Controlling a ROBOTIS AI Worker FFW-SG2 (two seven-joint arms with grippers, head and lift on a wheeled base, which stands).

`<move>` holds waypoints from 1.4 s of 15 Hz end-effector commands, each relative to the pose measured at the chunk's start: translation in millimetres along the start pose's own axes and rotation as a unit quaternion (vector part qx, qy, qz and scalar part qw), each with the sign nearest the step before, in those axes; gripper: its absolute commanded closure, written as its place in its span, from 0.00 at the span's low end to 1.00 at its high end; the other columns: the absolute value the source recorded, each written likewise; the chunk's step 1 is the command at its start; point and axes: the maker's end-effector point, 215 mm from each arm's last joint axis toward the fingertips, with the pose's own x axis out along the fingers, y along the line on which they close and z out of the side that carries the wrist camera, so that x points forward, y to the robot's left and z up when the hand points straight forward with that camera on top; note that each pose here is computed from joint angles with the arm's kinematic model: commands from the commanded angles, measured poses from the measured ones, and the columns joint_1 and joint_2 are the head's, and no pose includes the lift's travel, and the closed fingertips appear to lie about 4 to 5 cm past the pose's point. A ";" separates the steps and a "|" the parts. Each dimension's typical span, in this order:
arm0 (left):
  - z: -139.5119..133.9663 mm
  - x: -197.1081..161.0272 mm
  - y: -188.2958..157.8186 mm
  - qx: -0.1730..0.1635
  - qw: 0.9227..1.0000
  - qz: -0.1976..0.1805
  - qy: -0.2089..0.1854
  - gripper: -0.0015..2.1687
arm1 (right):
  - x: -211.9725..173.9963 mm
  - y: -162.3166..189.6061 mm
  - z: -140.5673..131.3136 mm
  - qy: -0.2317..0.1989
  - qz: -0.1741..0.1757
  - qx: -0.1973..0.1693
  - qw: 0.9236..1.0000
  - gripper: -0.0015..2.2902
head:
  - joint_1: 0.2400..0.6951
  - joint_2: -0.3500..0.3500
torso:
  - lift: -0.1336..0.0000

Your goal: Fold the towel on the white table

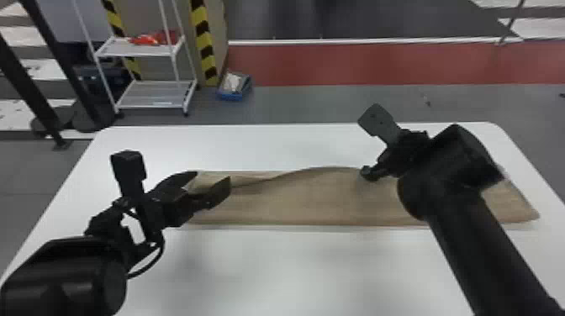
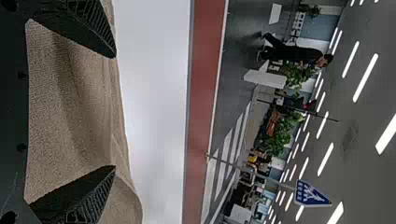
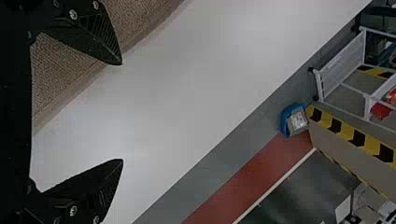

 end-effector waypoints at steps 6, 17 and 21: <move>10.8 -1.7 1.6 0.012 1.000 -0.006 -0.008 0.01 | -36.7 -44.2 9.5 -0.053 -0.063 0.107 0.991 0.07 | 1.00 0.50 | 0.06; 1.3 8.1 -70.0 0.052 0.993 -0.110 0.005 0.04 | -248.1 -107.4 -240.9 -0.080 -0.200 0.443 0.870 0.06 | 1.00 0.17 | 0.06; -15.1 22.9 -67.1 0.159 0.985 -0.065 0.026 0.07 | -255.9 -98.4 -252.3 -0.090 -0.182 0.469 0.860 0.06 | 1.00 0.00 | 0.06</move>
